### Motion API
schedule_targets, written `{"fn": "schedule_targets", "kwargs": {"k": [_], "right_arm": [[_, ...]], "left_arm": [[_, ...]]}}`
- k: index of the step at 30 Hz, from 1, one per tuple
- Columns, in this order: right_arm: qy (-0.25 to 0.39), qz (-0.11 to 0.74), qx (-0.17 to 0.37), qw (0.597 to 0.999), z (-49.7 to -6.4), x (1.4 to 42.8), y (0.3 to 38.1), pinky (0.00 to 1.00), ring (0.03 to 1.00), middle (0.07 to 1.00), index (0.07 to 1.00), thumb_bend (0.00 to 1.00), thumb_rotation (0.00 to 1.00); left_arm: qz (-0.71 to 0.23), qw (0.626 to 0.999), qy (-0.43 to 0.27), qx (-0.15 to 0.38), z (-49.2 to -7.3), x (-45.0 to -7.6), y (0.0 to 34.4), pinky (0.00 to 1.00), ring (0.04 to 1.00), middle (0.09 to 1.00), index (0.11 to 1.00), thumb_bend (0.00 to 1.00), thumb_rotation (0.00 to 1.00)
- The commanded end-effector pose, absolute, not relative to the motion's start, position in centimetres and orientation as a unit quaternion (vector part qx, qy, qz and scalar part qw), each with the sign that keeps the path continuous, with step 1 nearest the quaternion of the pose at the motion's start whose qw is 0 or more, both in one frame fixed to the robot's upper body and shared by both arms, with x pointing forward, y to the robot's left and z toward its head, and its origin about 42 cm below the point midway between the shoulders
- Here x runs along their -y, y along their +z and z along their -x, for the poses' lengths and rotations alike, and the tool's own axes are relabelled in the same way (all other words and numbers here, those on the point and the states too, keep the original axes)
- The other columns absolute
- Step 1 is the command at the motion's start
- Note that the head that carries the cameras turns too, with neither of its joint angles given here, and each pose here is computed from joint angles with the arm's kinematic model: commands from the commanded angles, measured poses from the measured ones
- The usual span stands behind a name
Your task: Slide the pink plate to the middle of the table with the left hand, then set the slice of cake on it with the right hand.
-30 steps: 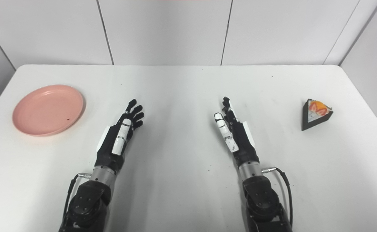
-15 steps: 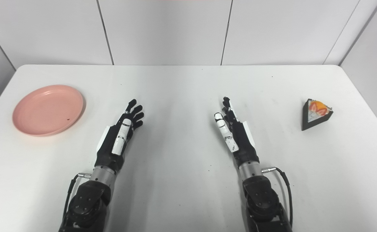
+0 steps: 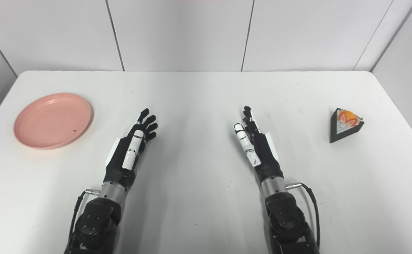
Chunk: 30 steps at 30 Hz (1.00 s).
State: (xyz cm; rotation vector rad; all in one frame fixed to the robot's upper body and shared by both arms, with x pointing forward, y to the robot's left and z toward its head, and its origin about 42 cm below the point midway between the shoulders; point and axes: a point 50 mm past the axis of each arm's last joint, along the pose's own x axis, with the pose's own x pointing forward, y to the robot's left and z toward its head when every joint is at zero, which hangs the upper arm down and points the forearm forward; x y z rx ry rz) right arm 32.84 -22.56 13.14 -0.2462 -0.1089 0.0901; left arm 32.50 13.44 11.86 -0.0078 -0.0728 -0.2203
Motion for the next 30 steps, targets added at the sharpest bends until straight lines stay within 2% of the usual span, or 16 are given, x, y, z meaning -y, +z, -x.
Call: {"fn": "schedule_targets", "kwargs": {"k": [1, 15, 30], "right_arm": [[0.057, 0.119, 0.064, 0.989, -33.24, 22.12, 13.75, 0.96, 0.968, 0.988, 0.993, 0.26, 1.0], [0.059, 0.116, 0.064, 0.989, -33.26, 22.12, 13.68, 0.97, 0.969, 0.99, 0.994, 0.28, 1.0], [0.057, 0.118, 0.063, 0.989, -33.21, 22.02, 13.8, 0.96, 0.968, 0.989, 0.993, 0.26, 1.0]], "left_arm": [[0.0, 0.993, -0.117, 0.035, -33.04, -13.44, 12.11, 0.91, 0.925, 0.942, 0.947, 0.38, 1.0], [-0.002, 0.993, -0.117, 0.035, -32.99, -13.47, 12.12, 0.91, 0.921, 0.94, 0.946, 0.38, 1.0], [-0.002, 0.993, -0.116, 0.035, -32.98, -13.42, 12.17, 0.91, 0.92, 0.938, 0.945, 0.37, 1.0]]}}
